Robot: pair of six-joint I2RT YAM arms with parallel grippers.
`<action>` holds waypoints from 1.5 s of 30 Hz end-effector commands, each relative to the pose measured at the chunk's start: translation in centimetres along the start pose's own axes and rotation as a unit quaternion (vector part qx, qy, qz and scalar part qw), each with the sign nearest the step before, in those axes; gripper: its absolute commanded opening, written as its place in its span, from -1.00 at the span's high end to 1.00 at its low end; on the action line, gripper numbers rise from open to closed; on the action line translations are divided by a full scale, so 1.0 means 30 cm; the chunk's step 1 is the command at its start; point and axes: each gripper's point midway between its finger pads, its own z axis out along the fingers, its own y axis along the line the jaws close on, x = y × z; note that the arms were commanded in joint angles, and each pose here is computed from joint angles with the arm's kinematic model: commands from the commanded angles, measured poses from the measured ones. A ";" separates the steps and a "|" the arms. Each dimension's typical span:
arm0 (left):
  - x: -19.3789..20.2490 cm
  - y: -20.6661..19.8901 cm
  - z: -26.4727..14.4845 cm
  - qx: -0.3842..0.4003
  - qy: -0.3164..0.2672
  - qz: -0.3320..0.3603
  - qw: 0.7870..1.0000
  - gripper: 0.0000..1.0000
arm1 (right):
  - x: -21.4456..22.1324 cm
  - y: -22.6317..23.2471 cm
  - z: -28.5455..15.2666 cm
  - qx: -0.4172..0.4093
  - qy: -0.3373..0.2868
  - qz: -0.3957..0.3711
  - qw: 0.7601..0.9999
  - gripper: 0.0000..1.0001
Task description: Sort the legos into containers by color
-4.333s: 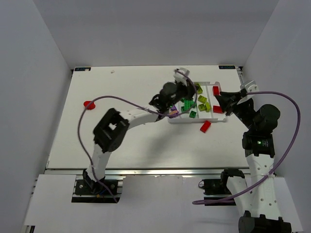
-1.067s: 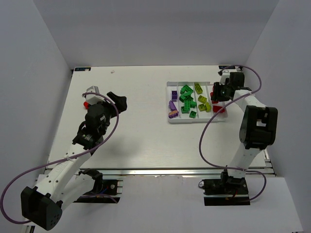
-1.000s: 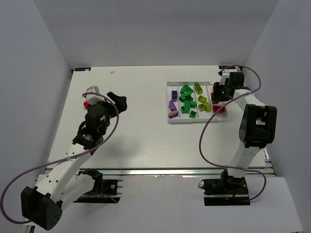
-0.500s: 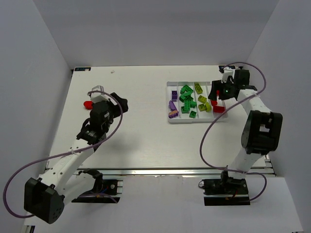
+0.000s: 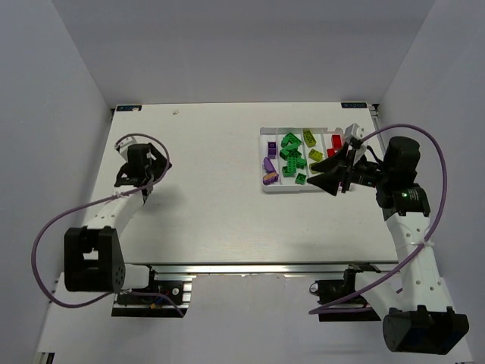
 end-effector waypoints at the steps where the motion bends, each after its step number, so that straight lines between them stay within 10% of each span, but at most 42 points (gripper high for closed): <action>1: -0.040 0.051 0.060 -0.039 0.014 -0.021 0.999 -0.76 | 0.022 0.043 0.001 -0.037 -0.009 -0.003 0.999 -0.07; 21: -0.145 0.267 0.438 -0.344 0.069 -0.102 0.931 -0.92 | 0.045 0.030 0.013 -0.054 -0.004 0.031 0.998 -0.10; 27: -0.123 0.271 0.465 -0.341 0.067 -0.109 0.931 -0.75 | 0.044 0.016 0.008 -0.048 -0.006 0.033 0.998 -0.10; 39: -0.157 0.249 0.458 -0.308 0.057 -0.118 0.942 0.35 | 0.043 0.002 -0.018 -0.043 -0.012 0.048 0.998 -0.09; 43: -0.187 0.209 0.419 -0.272 0.055 -0.112 0.954 0.34 | 0.034 0.003 -0.031 -0.042 -0.017 0.049 0.998 -0.08; 45: -0.173 0.217 0.402 -0.272 0.058 -0.110 0.954 -0.03 | 0.030 0.007 -0.038 -0.041 -0.019 0.049 0.998 -0.08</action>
